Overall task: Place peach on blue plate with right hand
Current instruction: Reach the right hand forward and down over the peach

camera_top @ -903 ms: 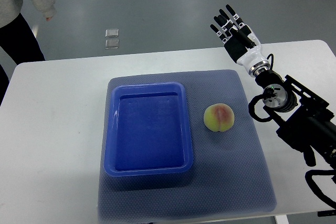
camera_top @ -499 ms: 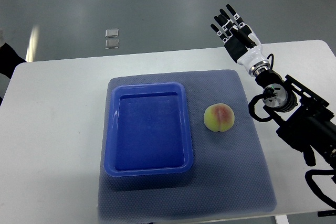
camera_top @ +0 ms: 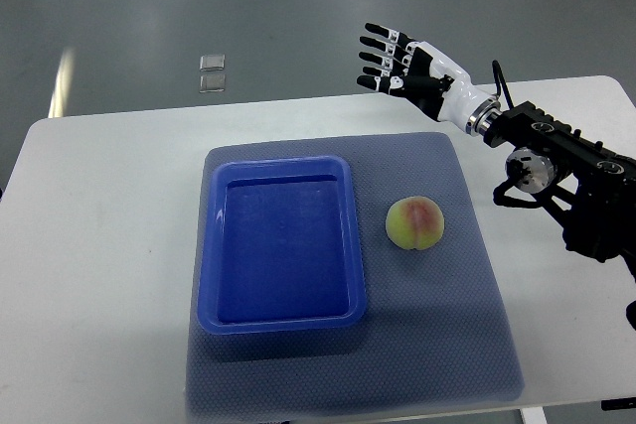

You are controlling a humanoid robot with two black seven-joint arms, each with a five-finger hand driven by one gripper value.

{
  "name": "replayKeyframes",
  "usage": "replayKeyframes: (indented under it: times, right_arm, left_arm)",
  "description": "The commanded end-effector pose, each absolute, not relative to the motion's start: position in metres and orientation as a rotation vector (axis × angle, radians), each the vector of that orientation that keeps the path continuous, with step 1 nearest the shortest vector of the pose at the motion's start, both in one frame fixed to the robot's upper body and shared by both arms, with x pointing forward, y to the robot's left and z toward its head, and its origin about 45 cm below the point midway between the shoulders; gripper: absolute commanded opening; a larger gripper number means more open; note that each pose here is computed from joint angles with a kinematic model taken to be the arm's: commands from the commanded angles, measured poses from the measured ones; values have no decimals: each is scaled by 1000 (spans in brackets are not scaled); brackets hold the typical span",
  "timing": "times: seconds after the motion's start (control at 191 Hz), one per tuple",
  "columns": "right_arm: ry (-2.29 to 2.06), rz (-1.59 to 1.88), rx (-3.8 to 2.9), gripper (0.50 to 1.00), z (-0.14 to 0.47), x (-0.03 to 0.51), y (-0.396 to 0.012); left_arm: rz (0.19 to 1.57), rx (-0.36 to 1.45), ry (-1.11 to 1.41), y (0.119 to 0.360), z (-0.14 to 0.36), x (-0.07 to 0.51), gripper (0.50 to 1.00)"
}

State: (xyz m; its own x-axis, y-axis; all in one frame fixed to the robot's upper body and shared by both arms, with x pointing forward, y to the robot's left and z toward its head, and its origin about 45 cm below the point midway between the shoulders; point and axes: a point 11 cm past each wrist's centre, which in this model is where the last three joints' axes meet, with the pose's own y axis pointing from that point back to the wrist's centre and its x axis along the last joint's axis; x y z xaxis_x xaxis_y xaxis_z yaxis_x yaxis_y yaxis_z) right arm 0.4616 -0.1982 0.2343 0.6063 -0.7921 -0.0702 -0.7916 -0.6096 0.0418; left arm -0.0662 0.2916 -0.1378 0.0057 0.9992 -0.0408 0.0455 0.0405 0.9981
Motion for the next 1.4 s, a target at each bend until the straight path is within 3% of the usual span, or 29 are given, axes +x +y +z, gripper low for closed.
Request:
replayKeyframes:
  times: [0.0,0.31,0.619,1.396]
  right_arm:
    - [-1087,149,2711,930,244,452,-195]
    - [-502,459,2315,930,279,434,-207]
    - [-342,561,2168,930,312,414,-209]
    - [-450,447,2158,928,220,386,-230]
  left_arm:
    - [1150,1209,1255,290,-138,-64,1000]
    - [1155,1206,1251,291,-138,-61,1000]
    - [1156,1204,1248,291,-138,-59,1000]
    - [1156,1198,1243,291,-138,-54,1000]
